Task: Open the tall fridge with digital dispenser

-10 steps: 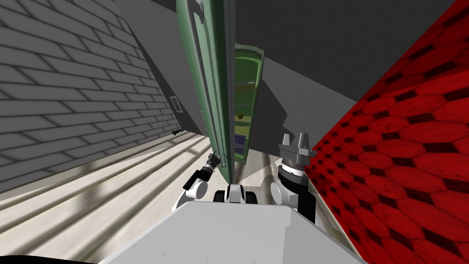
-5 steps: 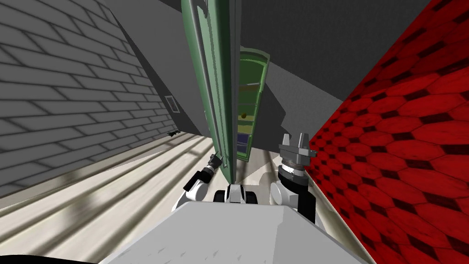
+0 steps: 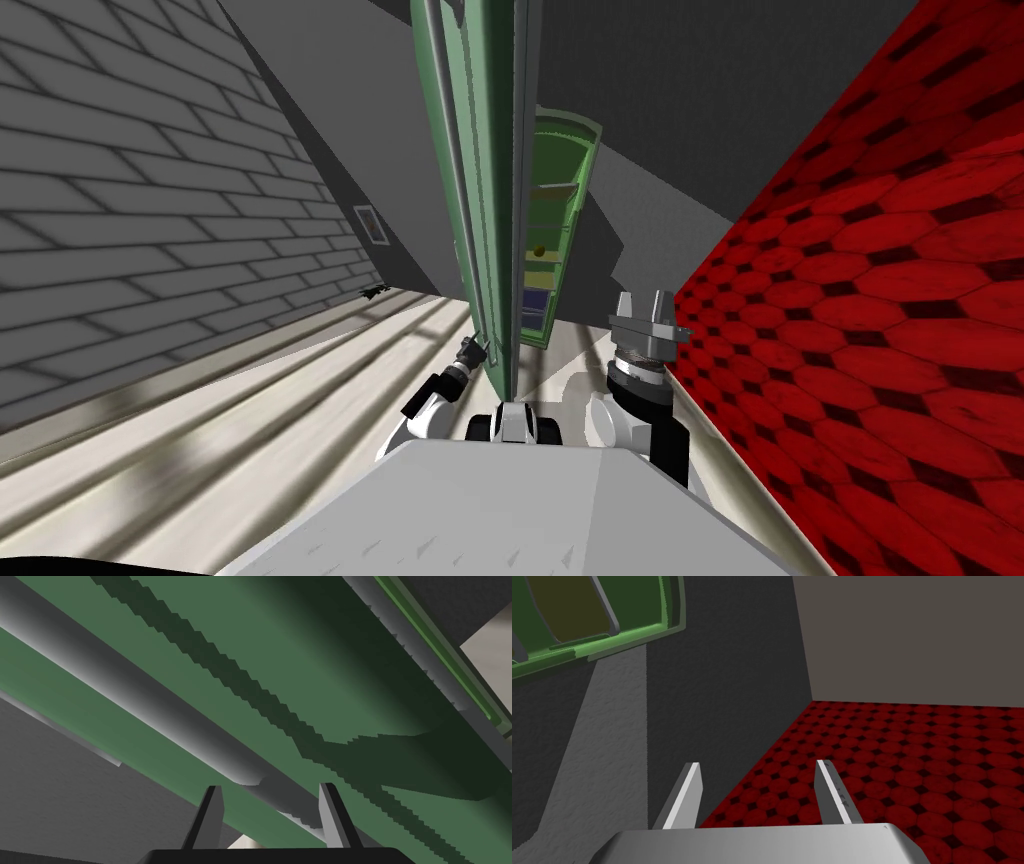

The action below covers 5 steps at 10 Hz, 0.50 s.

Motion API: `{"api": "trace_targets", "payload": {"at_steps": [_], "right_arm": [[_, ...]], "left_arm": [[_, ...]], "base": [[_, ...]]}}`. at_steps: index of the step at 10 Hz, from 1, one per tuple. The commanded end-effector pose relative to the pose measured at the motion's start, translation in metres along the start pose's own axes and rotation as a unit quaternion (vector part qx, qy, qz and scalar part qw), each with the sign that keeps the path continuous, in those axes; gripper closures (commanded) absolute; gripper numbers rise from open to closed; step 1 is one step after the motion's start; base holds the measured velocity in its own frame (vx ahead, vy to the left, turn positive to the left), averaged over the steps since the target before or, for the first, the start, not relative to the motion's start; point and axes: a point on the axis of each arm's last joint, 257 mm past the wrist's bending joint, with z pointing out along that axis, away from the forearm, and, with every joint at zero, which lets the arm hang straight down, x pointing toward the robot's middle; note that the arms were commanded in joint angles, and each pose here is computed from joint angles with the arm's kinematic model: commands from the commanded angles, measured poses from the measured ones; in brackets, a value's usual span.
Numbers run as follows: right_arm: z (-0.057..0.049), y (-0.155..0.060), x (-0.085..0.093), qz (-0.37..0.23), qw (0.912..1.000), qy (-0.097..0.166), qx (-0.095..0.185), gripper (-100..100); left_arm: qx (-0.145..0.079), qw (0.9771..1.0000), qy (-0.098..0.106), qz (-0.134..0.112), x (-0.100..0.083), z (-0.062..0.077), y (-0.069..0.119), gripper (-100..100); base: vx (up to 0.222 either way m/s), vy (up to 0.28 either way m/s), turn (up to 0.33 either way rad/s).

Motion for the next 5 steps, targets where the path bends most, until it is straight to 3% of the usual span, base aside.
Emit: {"api": "trace_targets", "payload": {"at_steps": [1,5], "right_arm": [[0.0,0.0,0.0,0.0,1.0,0.0,0.0,0],[0.0,0.0,0.0,0.0,1.0,0.0,0.0,0]], "left_arm": [[-0.006,0.9999,0.008,0.001,0.006,-0.001,0.005,100],[-0.018,0.9996,0.024,0.004,0.019,-0.003,0.014,100]], "base": [[-0.032,0.2,-0.11],[-0.017,0.24,-0.104]]}}
